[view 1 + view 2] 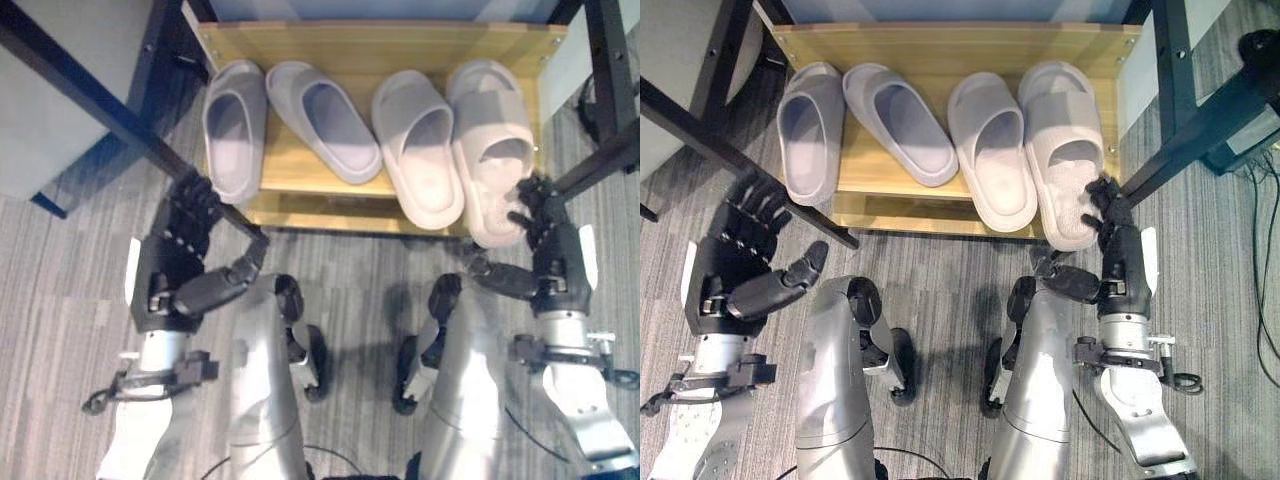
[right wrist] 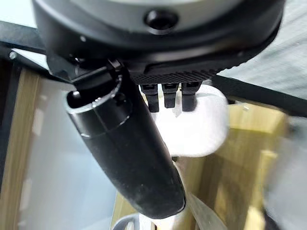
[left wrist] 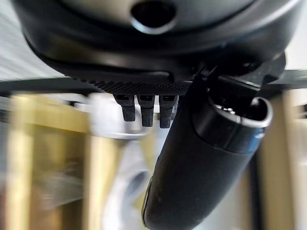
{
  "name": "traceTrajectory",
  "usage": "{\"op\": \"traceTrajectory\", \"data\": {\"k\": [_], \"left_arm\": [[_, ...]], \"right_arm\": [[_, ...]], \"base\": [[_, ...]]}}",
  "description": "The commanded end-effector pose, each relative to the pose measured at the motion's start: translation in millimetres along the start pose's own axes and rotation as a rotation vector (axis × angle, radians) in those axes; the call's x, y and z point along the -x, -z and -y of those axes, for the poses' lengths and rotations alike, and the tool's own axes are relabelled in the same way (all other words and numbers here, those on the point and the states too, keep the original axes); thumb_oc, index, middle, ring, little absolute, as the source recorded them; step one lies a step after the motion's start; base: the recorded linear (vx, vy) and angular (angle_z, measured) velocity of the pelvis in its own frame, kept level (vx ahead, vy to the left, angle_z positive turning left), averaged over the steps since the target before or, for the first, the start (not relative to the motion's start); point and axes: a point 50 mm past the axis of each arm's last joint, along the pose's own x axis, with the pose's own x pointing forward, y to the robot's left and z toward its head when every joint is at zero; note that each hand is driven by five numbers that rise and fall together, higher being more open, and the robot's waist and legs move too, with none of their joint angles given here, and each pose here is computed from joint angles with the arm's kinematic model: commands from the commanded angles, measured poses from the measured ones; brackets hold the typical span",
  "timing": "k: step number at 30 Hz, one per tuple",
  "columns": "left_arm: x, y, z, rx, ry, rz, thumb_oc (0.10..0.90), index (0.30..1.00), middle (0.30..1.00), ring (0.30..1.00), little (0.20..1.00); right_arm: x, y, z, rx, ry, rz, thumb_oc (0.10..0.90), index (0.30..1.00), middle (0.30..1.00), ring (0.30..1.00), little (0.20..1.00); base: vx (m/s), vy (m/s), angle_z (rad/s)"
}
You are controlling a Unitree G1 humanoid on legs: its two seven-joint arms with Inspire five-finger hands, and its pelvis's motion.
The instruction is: Arrange the slippers neatly on the shoe rack.
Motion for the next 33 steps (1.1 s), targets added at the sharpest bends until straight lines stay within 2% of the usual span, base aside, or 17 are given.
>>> {"op": "traceTrajectory", "data": {"k": [1, 5, 9, 14, 15, 17, 27, 33], "left_arm": [[-18, -49, 16, -0.002, 0.130, 0.299, 0.800, 0.900, 0.900, 0.900, 0.900], [-19, -50, 17, -0.003, 0.139, 0.302, 0.800, 0.900, 0.900, 0.900, 0.900], [-19, -49, 15, 0.011, 0.134, 0.294, 0.800, 0.900, 0.900, 0.900, 0.900], [-21, -48, 19, 0.015, 0.180, 0.277, 0.800, 0.900, 0.900, 0.900, 0.900], [-21, -46, 19, 0.012, 0.198, 0.262, 0.800, 0.900, 0.900, 0.900, 0.900], [-22, -43, 21, 0.006, 0.226, 0.245, 0.800, 0.900, 0.900, 0.900, 0.900], [-30, -45, 28, -0.020, 0.324, 0.253, 0.800, 0.900, 0.900, 0.900, 0.900], [-30, -48, 30, -0.013, 0.376, 0.242, 0.800, 0.900, 0.900, 0.900, 0.900]], "right_arm": [[-26, -87, 14, 0.100, 0.069, 0.513, 0.800, 0.900, 0.900, 0.900, 0.900], [-33, -92, 17, 0.140, 0.108, 0.545, 0.800, 0.900, 0.900, 0.900, 0.900], [-37, -103, 14, 0.089, 0.084, 0.602, 0.800, 0.900, 0.900, 0.900, 0.900], [-38, -120, 0, -0.048, -0.090, 0.668, 0.800, 0.900, 0.900, 0.900, 0.900], [-37, -122, -6, -0.080, -0.175, 0.670, 0.800, 0.900, 0.900, 0.900, 0.900], [-41, -126, -13, -0.050, -0.245, 0.679, 0.800, 0.900, 0.900, 0.900, 0.900], [-87, -136, -51, -0.046, -0.435, 0.670, 0.800, 0.900, 0.900, 0.900, 0.900], [-124, -123, -57, -0.011, -0.464, 0.536, 0.800, 0.900, 0.900, 0.900, 0.900]], "base": [[0.01, -0.001, -0.05], [0.01, 0.001, -0.02], [0.00, 0.000, 0.00], [0.00, -0.001, -0.01], [0.00, 0.000, 0.00], [0.00, 0.000, 0.00], [0.00, 0.000, 0.00], [0.00, -0.002, 0.01]]}}
